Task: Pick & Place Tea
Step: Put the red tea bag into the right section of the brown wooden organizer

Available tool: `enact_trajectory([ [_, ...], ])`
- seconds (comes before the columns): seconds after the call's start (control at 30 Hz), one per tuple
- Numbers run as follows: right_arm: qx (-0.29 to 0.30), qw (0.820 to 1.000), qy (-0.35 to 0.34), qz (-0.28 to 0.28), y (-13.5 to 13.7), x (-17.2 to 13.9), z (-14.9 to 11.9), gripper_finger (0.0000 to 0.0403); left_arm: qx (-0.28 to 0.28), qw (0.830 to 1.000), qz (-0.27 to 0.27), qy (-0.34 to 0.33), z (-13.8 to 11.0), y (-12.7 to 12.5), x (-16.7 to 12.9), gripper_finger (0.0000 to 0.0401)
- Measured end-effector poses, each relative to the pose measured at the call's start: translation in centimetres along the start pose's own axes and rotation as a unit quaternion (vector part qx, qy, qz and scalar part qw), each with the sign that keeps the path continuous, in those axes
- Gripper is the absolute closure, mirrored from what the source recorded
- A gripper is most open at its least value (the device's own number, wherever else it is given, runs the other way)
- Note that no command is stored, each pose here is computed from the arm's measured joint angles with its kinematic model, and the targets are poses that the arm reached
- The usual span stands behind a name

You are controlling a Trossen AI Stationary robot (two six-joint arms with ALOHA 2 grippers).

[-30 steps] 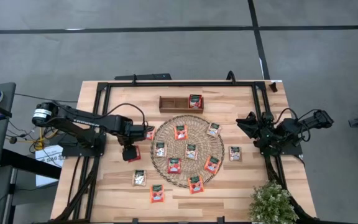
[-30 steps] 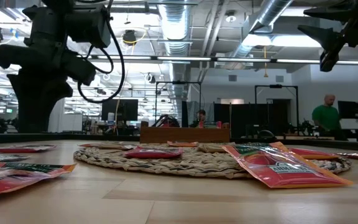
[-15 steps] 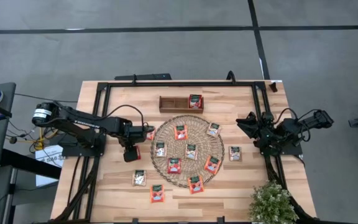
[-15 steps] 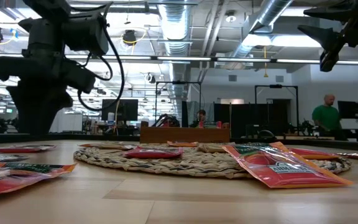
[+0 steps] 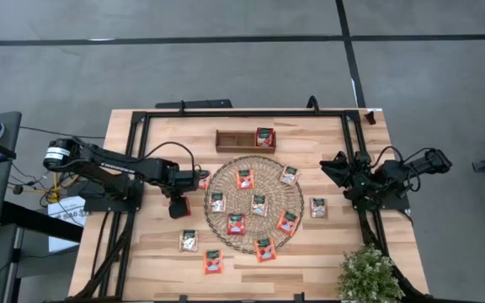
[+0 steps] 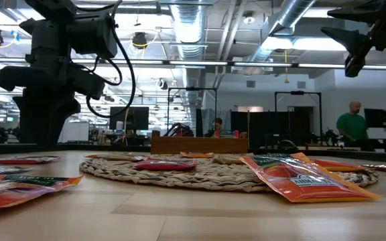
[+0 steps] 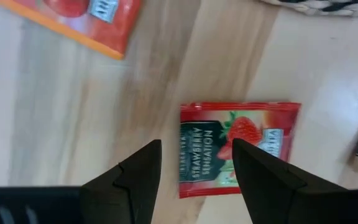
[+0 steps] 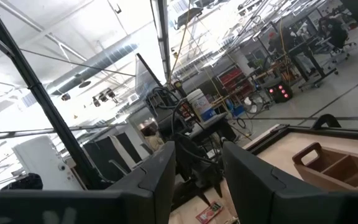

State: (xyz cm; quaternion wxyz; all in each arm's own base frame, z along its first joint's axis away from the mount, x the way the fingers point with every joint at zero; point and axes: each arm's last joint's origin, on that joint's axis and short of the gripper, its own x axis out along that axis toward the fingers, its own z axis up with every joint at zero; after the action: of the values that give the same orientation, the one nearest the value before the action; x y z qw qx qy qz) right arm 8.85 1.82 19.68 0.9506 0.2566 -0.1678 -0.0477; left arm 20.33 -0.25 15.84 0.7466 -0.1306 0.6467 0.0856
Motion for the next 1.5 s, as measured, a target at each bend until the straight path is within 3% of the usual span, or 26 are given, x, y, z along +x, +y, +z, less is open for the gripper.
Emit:
enact_trajectory([
  [0.4, 0.0, 1.0, 0.0, 0.0, 0.0, 0.0, 0.0, 0.0277, -0.002, 1.0, -0.014, 0.005, -0.1, -0.1, 0.1, 0.0213],
  [0.73, 0.0, 1.0, 0.001, 0.001, 0.1, 0.0, 0.1, 0.0277, 0.002, 0.996, 0.0, 0.088, 0.4, -0.1, 3.3, 0.0213],
  [0.93, 0.001, 1.0, 0.0, 0.002, 0.1, 0.0, 0.2, 0.0277, 0.012, 0.997, -0.005, 0.08, 0.6, -0.2, 3.3, 0.0219],
  [1.5, 0.0, 1.0, 0.0, 0.002, 0.1, 0.0, 0.3, 0.0277, -0.008, 0.998, 0.009, 0.066, 0.4, -0.1, 2.5, 0.0377],
])
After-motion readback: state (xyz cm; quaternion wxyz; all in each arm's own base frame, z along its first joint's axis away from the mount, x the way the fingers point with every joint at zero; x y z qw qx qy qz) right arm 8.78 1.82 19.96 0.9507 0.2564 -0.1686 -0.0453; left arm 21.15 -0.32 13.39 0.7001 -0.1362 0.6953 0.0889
